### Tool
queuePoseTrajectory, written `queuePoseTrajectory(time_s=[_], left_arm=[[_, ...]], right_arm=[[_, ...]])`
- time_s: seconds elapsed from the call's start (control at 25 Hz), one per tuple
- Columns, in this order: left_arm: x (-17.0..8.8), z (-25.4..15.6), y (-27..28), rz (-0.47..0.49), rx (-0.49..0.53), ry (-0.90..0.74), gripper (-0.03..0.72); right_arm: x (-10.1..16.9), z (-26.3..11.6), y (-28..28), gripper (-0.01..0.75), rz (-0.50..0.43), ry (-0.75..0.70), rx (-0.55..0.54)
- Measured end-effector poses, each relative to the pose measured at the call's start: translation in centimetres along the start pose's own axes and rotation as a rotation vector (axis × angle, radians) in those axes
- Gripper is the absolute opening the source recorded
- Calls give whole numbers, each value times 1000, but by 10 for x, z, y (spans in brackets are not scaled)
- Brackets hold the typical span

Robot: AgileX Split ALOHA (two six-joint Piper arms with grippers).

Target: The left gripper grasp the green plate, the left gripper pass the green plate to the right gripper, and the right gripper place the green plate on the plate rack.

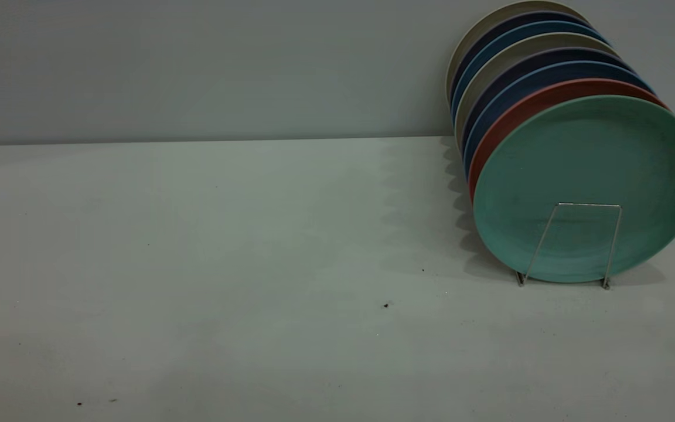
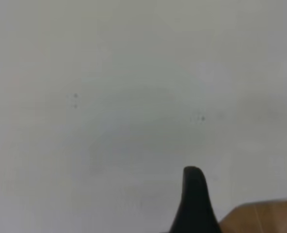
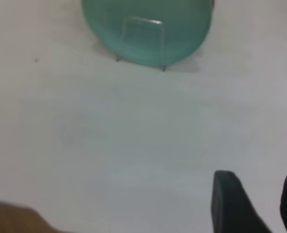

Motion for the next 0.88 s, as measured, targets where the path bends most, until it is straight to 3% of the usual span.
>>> queuePoseTrajectory(time_s=[0.88], left_arm=[[0,-2,1,0,-3,5,582]], right_arm=[[1,-2,4,268,1,0,-29]])
Point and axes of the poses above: a point on each arm's last joint axis where the gripper is mounted, y pointing back along that axis away from the gripper, x along the wrist's bending axis when the last joint is at zero, z = x × y, the point moved 1 cm from there along -y, pointing out along that axis toward the gripper, and after that the axes turned 3 degrees about -y, right-handed, at the moved point
